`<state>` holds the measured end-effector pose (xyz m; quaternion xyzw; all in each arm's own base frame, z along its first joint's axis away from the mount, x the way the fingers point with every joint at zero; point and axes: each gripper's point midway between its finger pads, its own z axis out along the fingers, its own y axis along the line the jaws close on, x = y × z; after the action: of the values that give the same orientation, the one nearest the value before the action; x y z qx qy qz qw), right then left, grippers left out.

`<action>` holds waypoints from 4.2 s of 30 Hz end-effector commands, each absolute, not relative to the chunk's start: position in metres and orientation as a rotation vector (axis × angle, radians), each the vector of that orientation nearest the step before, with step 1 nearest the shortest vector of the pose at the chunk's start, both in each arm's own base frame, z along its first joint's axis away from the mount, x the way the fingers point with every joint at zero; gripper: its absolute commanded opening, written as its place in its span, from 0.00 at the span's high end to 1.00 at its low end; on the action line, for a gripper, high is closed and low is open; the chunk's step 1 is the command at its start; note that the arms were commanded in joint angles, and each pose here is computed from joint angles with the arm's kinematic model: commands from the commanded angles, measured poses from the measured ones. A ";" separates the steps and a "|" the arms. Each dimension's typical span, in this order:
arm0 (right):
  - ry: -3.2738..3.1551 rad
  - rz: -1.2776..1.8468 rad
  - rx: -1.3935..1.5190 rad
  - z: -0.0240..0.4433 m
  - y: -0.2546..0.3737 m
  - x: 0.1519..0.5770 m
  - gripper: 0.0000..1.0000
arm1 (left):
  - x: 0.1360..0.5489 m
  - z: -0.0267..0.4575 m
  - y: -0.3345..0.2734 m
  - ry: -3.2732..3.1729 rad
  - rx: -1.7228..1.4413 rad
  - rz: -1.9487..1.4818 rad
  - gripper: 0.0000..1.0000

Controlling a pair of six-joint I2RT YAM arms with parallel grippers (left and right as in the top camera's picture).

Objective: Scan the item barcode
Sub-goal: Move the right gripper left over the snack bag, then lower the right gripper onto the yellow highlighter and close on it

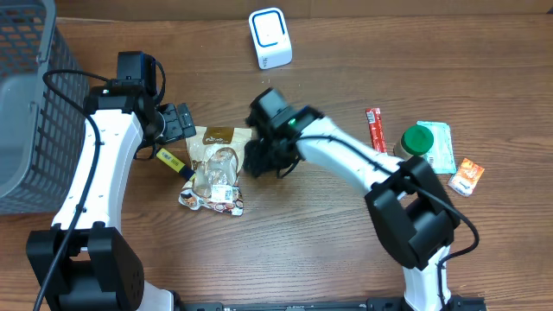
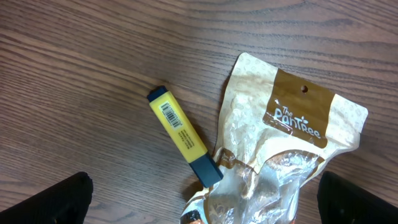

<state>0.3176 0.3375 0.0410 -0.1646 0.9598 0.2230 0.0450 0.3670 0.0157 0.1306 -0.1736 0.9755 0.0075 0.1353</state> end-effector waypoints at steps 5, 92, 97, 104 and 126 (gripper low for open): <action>2.926 0.482 -0.410 0.023 0.326 0.323 0.53 | 0.370 0.139 0.018 2.805 -0.474 0.028 0.00; 2.310 0.479 -0.974 0.119 0.453 0.338 0.39 | 0.353 0.139 0.108 2.701 -0.905 0.114 0.00; 2.245 0.491 -1.044 0.103 0.477 0.332 0.40 | 0.350 0.139 0.113 2.700 -0.918 0.148 0.00; 2.241 0.480 -1.083 0.068 0.489 0.333 0.33 | 0.350 0.139 0.117 2.694 -0.921 0.173 0.00; 2.151 0.505 -1.105 0.054 0.508 0.340 0.46 | 0.362 0.143 0.119 2.643 -0.906 0.163 0.00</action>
<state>0.3440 0.5048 0.0628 -0.4160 0.8231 0.1973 0.3325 0.3601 0.1139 0.1347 -0.3175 0.9338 0.0493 0.1575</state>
